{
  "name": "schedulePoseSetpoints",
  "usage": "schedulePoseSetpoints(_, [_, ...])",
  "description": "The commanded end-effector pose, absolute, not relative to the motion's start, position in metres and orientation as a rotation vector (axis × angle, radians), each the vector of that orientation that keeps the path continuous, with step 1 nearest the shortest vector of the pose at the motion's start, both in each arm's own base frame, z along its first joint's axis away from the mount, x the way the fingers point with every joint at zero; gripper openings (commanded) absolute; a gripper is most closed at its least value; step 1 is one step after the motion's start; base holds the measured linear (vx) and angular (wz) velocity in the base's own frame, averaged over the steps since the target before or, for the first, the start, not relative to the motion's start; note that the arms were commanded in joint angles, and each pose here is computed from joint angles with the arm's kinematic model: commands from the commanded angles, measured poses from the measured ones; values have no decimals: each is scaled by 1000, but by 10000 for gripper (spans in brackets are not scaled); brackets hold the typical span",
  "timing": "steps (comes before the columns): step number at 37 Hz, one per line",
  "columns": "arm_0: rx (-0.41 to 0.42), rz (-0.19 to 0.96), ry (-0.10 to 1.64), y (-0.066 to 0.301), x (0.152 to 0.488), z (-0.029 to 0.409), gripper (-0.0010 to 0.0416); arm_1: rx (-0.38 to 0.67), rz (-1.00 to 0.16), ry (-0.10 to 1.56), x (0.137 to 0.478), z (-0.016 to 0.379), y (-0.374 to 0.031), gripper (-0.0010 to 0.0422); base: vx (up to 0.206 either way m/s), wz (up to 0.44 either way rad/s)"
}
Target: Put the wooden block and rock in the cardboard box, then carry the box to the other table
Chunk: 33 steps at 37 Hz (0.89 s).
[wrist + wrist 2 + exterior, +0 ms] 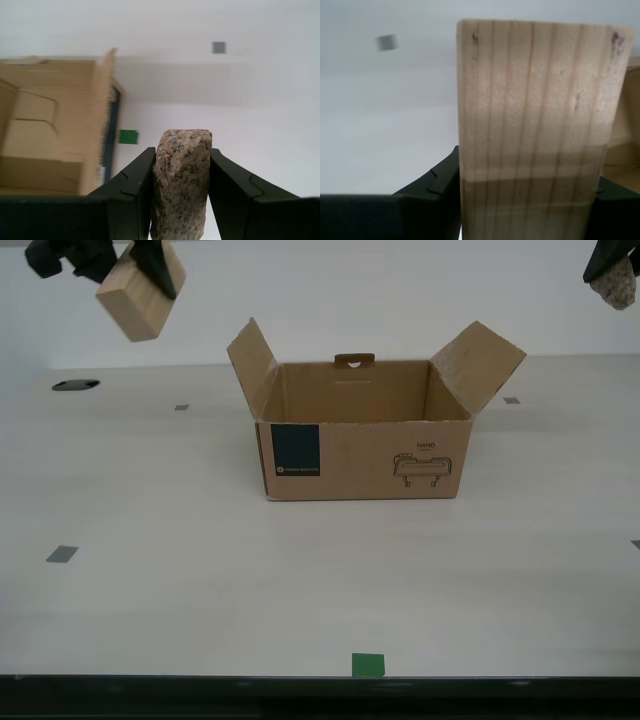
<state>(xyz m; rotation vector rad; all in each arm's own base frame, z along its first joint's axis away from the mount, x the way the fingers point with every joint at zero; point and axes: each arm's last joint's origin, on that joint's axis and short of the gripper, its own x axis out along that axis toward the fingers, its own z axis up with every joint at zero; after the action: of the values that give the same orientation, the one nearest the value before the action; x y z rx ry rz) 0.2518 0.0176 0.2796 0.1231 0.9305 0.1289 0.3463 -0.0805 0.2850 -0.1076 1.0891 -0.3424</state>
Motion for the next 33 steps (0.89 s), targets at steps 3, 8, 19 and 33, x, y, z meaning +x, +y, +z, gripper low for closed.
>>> schedulePoseSetpoints(3, [192,274,881,22,244,291,-1,-102,-447,1030,346,303,-101,-1,0,0])
schedulePoseSetpoints(8, [221,349,847,24,242,297,-1,-48,-527,964,343,312,-124,-1,0,0])
schedulePoseSetpoints(19, [278,492,797,28,242,303,-1,100,-747,776,333,318,-177,-1,0,0])
schedulePoseSetpoints(33, [241,585,597,35,253,317,-1,182,-901,566,329,320,-206,-1,0,0])
